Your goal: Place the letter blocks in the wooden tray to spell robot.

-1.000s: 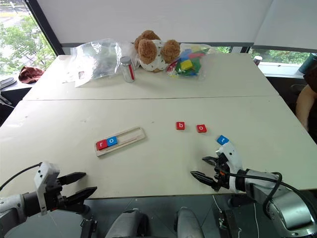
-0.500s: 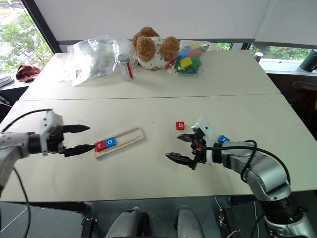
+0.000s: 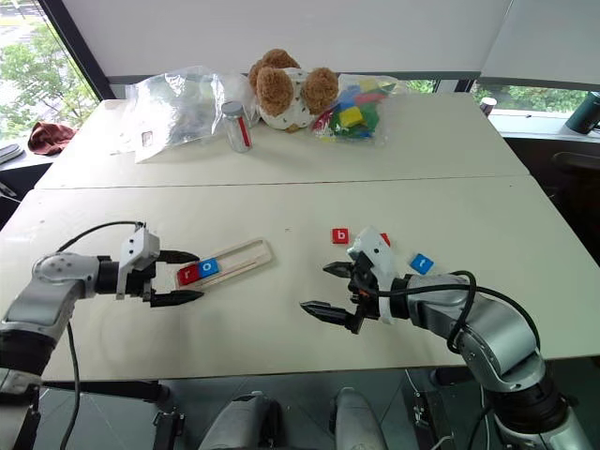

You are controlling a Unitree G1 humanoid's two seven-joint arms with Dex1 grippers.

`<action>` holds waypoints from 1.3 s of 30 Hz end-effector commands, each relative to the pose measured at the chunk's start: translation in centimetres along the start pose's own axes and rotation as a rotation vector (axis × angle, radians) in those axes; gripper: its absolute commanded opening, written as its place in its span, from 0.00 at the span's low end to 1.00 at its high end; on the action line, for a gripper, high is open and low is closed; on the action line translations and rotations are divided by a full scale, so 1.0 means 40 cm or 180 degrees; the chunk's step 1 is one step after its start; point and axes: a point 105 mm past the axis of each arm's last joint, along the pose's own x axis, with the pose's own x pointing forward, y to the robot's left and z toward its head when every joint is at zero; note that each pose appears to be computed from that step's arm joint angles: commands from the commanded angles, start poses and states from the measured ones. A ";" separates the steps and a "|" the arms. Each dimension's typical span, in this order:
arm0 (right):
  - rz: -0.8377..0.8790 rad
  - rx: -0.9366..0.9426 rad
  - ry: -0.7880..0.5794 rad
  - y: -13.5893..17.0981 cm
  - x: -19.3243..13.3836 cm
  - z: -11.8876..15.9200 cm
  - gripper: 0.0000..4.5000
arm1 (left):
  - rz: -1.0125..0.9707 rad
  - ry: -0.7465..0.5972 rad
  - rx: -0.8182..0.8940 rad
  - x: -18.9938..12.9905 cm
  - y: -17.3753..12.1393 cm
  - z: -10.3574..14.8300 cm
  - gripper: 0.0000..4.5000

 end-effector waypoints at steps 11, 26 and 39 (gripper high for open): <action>0.0009 -0.0137 -0.0125 0.009 0.006 0.025 1.00 | 0.0398 0.0155 -0.0021 -0.009 0.024 -0.051 1.00; -0.0134 -0.0131 -0.0156 -0.003 0.005 0.015 1.00 | 0.0258 0.0126 0.0135 0.005 0.015 -0.038 0.69; -0.1818 0.0059 -0.0407 -0.196 -0.038 0.030 1.00 | -0.0766 -0.0066 0.0769 0.182 -0.049 0.119 0.69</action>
